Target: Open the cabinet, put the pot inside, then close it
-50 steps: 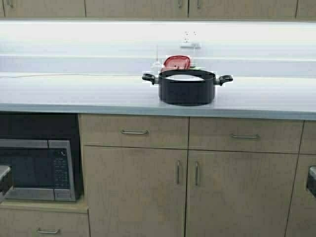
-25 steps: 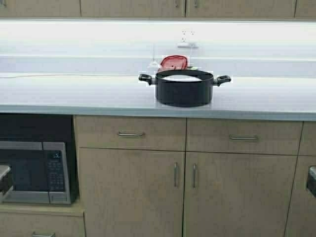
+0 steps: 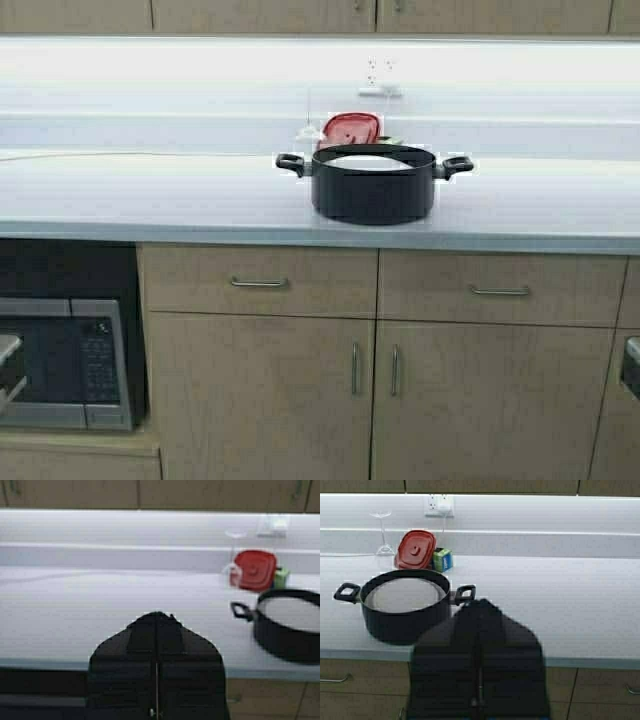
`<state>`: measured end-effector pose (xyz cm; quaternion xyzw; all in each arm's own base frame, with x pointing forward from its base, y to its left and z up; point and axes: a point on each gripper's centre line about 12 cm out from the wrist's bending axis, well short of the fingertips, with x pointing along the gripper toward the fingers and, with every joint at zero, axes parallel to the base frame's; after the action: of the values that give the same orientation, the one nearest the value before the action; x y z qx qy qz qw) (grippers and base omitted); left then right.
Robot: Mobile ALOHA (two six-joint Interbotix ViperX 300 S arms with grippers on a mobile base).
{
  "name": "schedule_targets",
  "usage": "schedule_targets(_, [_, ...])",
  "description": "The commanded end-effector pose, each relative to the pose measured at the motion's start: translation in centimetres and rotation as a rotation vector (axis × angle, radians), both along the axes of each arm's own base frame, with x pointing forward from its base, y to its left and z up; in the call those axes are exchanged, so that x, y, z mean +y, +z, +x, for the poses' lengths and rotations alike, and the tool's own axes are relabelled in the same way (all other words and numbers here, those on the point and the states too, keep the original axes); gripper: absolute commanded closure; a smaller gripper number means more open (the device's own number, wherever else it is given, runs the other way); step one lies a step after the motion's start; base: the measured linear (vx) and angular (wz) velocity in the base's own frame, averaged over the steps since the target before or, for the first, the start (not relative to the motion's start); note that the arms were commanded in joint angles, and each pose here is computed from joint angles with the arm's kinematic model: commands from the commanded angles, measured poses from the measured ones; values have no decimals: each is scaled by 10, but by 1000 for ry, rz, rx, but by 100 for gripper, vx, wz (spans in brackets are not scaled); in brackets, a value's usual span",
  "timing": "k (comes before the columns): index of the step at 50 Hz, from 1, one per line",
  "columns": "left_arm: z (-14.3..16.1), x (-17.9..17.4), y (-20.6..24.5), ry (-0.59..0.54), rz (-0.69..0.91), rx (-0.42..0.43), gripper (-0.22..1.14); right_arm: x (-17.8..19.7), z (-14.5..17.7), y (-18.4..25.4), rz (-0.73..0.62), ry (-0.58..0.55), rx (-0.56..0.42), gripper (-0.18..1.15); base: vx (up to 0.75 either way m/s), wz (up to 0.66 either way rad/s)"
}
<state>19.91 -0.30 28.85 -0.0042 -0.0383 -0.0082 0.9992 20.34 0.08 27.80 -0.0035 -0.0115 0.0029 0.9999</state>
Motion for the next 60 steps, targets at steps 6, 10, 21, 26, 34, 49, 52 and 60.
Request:
schedule_targets(6, [2,0,2,1,-3,-6,89,0,2,3,3,2,-8,91,20,-9])
schedule_targets(10, [2,0,1,1,-3,-1,89,0,2,3,3,2,-8,91,21,-11])
schedule_targets(21, [10,0,-5,1,-9,28,89,0,-2,0,-1,2,-6,91,20,-5])
schedule_targets(26, [12,0,-6,0,-13,31,89,0,-3,4,-6,2,-22,91,23,0])
schedule_targets(34, [11,0,-9,0,-10,35,89,0,-2,1,0,2,-11,91,28,-4])
schedule_targets(49, [11,0,-8,1,-6,34,89,0,5,0,2,2,8,91,29,2])
schedule_targets(52, [10,0,-8,0,-10,31,89,0,5,0,2,2,9,91,28,-2])
schedule_targets(60, [6,0,-9,-1,-21,25,89,0,4,2,3,2,-3,91,30,-6])
